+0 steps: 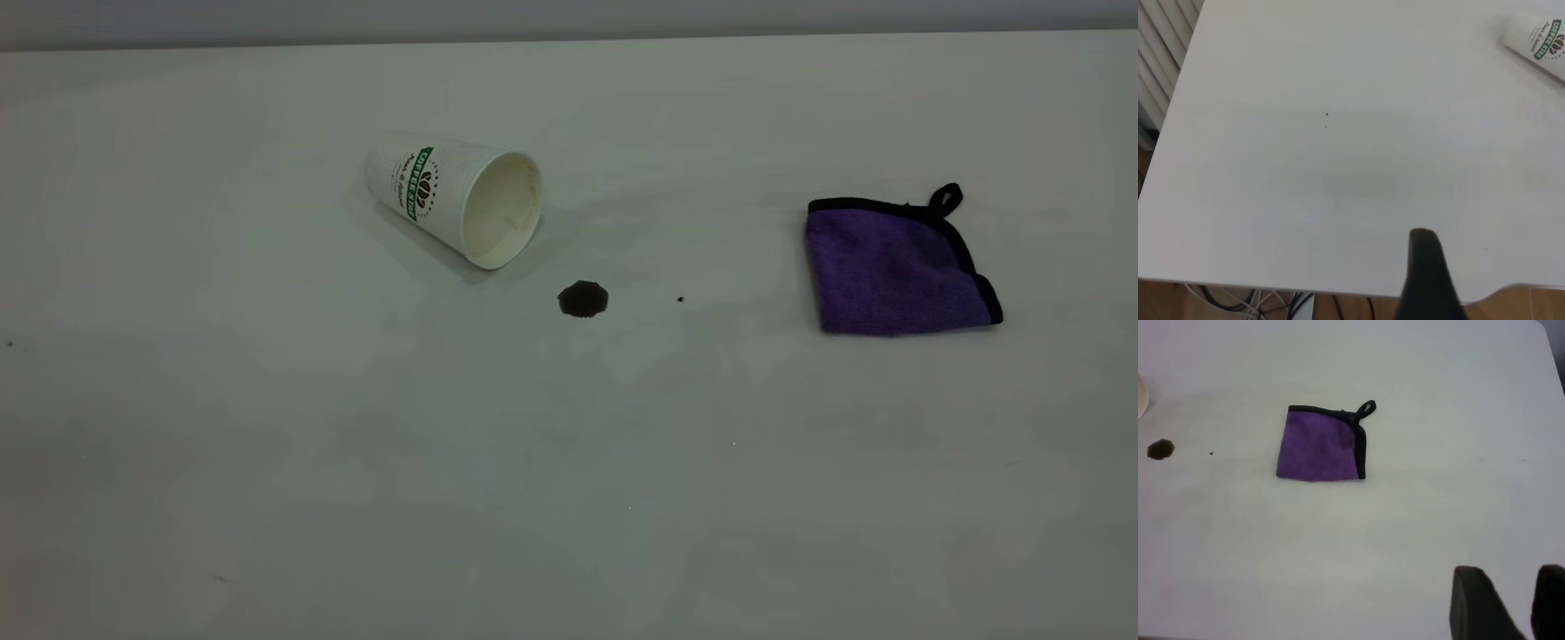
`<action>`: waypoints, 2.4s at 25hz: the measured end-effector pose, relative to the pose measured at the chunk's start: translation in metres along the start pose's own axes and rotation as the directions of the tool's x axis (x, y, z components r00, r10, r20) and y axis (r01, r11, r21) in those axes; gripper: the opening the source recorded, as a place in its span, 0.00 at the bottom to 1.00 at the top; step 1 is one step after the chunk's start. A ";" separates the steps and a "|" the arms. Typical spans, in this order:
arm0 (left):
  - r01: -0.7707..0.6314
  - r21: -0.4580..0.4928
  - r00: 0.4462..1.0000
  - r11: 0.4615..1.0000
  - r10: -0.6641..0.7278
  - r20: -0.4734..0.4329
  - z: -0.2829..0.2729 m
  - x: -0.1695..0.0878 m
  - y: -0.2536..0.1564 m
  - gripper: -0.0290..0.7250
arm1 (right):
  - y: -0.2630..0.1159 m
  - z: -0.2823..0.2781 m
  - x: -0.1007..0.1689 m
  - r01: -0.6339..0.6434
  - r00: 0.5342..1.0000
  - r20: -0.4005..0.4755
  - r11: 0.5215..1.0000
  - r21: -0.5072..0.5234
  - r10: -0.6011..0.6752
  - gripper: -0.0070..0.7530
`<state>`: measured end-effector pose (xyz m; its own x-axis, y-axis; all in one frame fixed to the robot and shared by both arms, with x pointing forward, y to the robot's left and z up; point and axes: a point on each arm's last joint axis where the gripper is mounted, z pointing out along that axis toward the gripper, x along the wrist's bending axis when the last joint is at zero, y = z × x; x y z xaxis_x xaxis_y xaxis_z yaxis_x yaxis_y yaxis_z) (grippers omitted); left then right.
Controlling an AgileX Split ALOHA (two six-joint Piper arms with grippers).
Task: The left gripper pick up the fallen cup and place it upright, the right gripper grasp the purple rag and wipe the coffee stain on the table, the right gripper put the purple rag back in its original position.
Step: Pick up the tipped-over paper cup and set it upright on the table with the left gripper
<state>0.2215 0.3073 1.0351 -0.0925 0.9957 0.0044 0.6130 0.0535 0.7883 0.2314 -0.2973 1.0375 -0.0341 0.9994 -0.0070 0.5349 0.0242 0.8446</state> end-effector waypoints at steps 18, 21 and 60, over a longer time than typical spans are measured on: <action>0.000 0.000 1.000 1.000 0.000 0.000 0.000 0.000 0.000 0.79 | 0.000 0.000 0.000 0.000 1.000 0.000 1.000 0.000 0.000 0.32; 0.000 0.000 1.000 1.000 0.000 0.000 0.000 0.000 0.000 0.79 | 0.000 0.000 0.000 0.000 1.000 0.000 1.000 0.000 0.000 0.32; -0.204 0.220 0.977 0.954 0.184 0.108 0.092 -0.024 0.164 0.97 | 0.000 0.000 0.000 0.000 1.000 0.000 1.000 0.002 0.000 0.32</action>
<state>0.3966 0.2994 1.1081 0.1073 0.9908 0.0825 0.7760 -0.1353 0.6160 0.2314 -0.2973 1.0374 -0.0343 0.9994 -0.0073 0.5364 0.0246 0.8436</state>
